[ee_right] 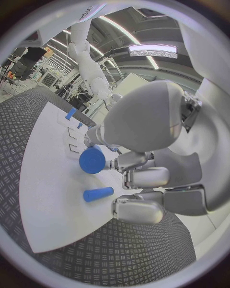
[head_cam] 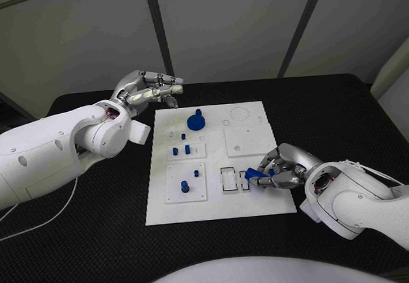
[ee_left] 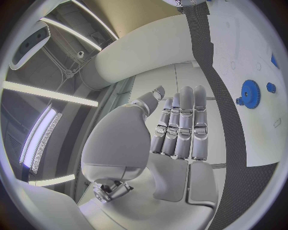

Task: Assemble the parts on the task board

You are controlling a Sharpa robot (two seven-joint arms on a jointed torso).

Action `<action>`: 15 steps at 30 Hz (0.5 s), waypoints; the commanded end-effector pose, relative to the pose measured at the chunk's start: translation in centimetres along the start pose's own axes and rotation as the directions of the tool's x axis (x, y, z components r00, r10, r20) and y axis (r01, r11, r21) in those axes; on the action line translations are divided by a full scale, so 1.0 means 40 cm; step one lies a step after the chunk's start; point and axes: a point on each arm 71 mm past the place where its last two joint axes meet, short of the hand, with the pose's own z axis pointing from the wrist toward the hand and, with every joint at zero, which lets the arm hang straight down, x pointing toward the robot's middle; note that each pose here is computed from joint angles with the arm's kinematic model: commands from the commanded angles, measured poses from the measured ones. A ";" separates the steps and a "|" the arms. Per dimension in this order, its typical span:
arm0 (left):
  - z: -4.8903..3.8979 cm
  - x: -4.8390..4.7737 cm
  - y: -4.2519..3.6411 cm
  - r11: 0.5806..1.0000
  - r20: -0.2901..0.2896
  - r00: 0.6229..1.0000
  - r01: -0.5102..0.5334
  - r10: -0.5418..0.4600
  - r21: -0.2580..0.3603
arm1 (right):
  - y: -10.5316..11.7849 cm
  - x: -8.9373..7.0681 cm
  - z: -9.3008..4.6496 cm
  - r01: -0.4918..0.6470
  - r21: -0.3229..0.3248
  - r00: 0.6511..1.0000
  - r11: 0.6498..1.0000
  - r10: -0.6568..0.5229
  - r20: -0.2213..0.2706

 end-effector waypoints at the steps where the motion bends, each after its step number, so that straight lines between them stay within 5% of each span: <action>1: 0.002 0.004 -0.003 1.000 -0.012 1.000 0.006 -0.006 0.004 | 0.017 -0.004 -0.004 -0.063 -0.037 0.997 0.997 0.064 0.037; 15: 0.003 0.007 -0.002 1.000 -0.016 1.000 0.008 -0.008 0.002 | 0.064 0.020 0.005 -0.075 -0.094 0.997 0.993 0.077 0.021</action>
